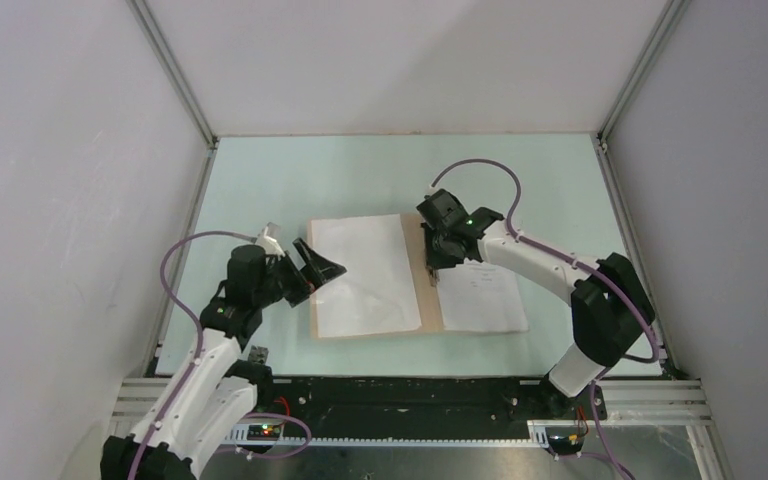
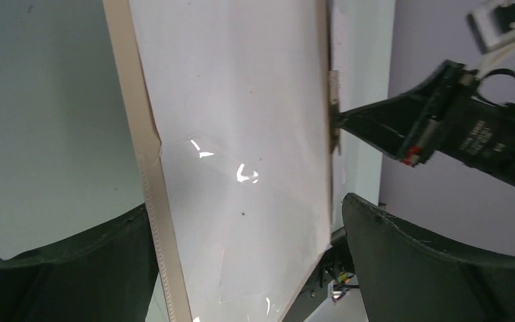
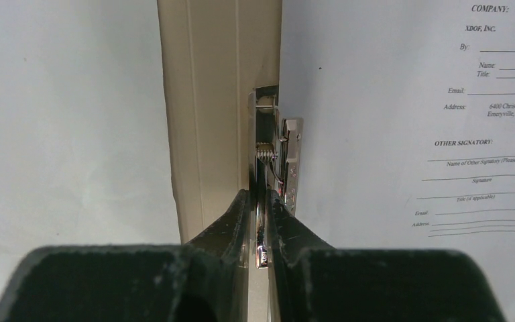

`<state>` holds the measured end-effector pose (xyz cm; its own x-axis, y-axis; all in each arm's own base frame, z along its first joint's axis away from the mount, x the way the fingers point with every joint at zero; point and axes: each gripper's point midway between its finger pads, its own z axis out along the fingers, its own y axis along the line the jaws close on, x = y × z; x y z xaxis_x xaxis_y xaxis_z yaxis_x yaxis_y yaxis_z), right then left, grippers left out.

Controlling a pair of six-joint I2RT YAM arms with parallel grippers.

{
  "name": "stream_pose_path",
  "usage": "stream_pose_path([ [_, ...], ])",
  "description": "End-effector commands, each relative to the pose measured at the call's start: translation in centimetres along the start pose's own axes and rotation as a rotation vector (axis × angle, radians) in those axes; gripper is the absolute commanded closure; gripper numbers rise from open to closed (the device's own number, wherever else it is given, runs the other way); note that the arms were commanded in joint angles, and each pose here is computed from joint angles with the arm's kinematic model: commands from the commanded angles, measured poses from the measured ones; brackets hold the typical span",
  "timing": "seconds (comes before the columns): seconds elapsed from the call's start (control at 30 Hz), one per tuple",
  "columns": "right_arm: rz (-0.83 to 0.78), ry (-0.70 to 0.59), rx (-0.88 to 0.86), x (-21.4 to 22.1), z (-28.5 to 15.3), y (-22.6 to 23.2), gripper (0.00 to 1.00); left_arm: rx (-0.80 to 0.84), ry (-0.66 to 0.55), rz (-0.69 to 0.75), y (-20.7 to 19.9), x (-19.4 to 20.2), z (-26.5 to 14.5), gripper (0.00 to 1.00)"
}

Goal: Put the files into the folder

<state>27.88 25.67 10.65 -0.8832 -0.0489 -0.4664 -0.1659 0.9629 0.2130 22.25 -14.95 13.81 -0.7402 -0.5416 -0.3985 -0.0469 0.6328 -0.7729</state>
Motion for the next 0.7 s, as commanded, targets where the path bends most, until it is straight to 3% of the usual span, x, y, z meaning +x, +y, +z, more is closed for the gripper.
stream_pose_path([
  [0.0, -0.006, -0.041, -0.03, -0.8, 1.0, 1.7, 1.0, 0.095, -0.026, 0.002, -3.0, -0.8, -1.4, 0.0],
  [0.67, 0.011, -0.063, -0.042, 1.3, 6.0, 6.5, 1.0, -0.002, -0.057, 0.125, -4.0, -2.1, -3.2, 0.0],
])
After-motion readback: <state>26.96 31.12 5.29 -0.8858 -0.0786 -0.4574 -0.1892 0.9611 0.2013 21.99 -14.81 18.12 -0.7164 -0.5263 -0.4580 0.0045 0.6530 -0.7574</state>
